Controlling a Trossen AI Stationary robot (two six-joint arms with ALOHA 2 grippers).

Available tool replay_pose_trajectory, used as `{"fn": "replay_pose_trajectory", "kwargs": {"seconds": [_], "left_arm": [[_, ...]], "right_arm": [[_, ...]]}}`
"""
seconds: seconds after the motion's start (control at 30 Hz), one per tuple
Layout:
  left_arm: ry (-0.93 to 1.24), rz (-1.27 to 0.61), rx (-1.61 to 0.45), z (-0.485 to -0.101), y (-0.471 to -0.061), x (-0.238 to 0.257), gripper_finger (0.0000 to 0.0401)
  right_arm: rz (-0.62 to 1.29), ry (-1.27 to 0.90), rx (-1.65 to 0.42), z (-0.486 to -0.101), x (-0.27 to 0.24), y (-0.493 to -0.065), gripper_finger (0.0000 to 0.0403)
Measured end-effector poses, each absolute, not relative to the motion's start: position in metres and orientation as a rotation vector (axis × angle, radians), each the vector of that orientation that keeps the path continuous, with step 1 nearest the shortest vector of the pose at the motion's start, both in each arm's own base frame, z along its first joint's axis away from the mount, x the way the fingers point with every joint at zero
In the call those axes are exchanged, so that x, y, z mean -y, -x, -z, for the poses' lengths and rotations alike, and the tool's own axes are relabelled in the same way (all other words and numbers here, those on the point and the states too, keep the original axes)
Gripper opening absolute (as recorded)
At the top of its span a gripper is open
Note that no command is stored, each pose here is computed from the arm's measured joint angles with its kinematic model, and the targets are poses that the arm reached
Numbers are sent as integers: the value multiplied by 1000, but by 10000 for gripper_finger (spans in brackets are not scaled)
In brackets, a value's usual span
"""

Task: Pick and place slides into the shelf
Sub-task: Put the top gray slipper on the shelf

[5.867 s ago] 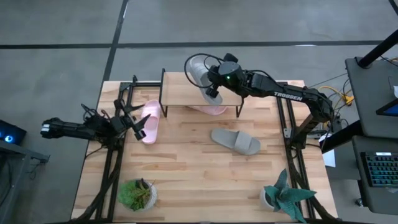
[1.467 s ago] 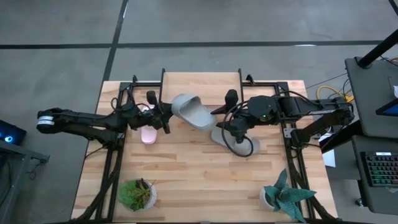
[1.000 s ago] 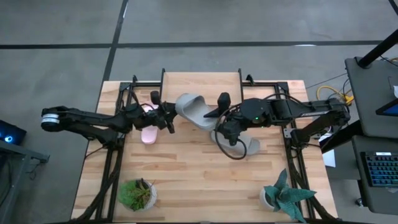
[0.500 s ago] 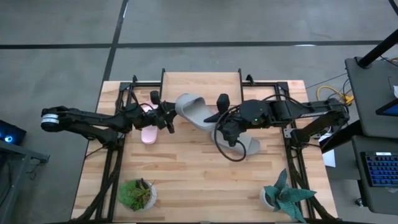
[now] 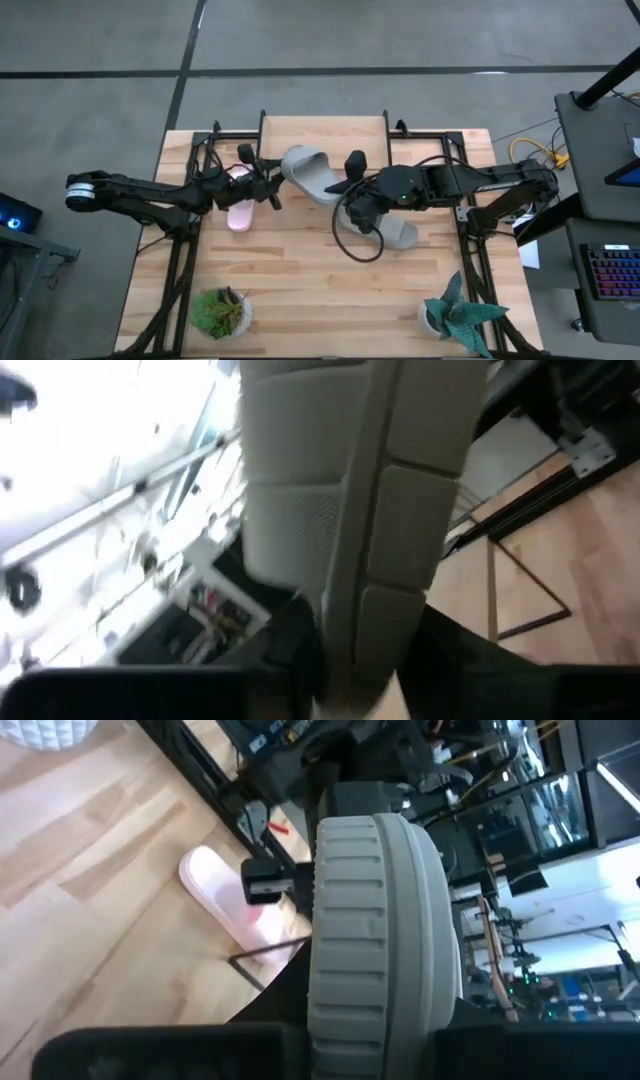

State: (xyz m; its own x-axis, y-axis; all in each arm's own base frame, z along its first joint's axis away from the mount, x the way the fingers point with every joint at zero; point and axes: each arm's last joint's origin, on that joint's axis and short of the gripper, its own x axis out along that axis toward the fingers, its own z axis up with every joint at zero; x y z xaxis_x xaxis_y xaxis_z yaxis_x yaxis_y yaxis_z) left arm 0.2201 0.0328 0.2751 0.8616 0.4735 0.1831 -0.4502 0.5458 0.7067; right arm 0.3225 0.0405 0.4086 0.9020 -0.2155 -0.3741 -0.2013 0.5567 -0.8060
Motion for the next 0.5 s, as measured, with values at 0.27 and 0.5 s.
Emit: {"fn": "replay_pose_trajectory", "kwargs": {"seconds": [0.27, 0.5], "left_arm": [[-778, -645, -98, -272, -218, -36, 237], [-737, -575, -45, -275, -220, -33, 269]], "right_arm": [[203, 1012, -596, -398, -22, -324, 46], [221, 994, -643, -373, -4, -330, 45]]}}
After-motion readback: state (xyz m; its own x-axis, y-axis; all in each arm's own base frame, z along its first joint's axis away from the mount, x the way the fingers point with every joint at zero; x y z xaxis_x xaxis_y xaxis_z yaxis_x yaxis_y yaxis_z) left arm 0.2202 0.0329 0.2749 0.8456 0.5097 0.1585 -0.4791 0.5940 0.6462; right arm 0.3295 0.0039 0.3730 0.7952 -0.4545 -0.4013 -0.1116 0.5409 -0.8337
